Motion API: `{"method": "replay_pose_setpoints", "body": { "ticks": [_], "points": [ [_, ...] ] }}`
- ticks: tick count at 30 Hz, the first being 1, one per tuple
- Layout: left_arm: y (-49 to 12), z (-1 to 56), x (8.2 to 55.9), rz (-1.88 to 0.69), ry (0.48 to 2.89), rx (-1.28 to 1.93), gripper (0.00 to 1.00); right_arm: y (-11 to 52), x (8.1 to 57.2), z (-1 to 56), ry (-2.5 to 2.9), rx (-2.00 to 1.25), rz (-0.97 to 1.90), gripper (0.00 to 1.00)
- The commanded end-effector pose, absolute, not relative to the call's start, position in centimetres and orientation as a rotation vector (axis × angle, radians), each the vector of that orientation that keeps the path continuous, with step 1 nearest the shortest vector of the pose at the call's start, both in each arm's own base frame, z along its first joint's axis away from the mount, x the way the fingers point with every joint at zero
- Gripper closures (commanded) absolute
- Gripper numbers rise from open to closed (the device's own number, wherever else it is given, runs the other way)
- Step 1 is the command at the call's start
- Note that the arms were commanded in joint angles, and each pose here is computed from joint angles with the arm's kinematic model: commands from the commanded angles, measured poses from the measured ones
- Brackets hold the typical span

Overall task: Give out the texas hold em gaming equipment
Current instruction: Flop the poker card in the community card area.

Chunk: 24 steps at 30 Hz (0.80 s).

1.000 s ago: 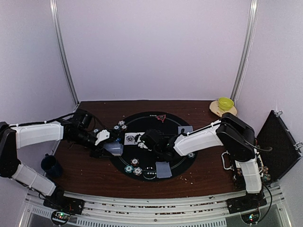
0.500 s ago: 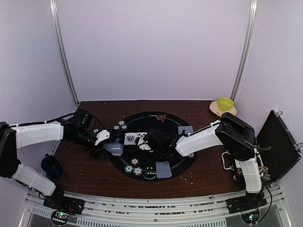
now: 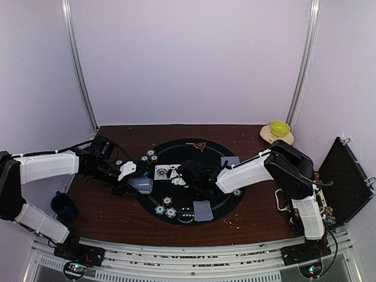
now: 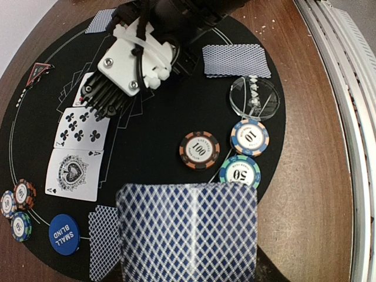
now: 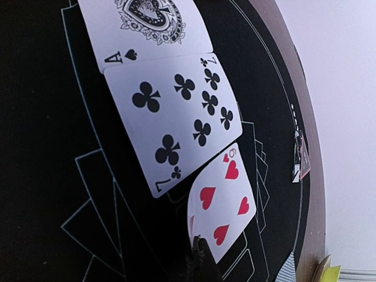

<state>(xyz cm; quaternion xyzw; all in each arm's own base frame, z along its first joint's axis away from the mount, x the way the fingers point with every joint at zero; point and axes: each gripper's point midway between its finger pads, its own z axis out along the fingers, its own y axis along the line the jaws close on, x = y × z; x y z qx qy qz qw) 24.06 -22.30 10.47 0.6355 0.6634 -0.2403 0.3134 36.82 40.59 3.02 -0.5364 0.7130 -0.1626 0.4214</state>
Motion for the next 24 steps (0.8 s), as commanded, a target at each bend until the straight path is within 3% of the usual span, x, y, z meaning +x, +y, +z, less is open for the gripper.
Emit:
{"method": "replay_pose_setpoints", "body": {
  "ticks": [1,10,24],
  "points": [
    [-22.7,10.8,24.5,-0.630,1.710,1.675,0.53,40.5,37.7,2.4,1.790,-1.337,-0.429,1.00],
    [-22.7,10.8,24.5,-0.630,1.712,1.673,0.53,40.5,38.0,2.2,1.793,-1.335,-0.440,1.00],
    [-22.7,10.8,24.5,-0.630,1.710,1.672,0.53,40.6,37.4,3.4,1.782,-1.338,-0.415,0.77]
  ]
}}
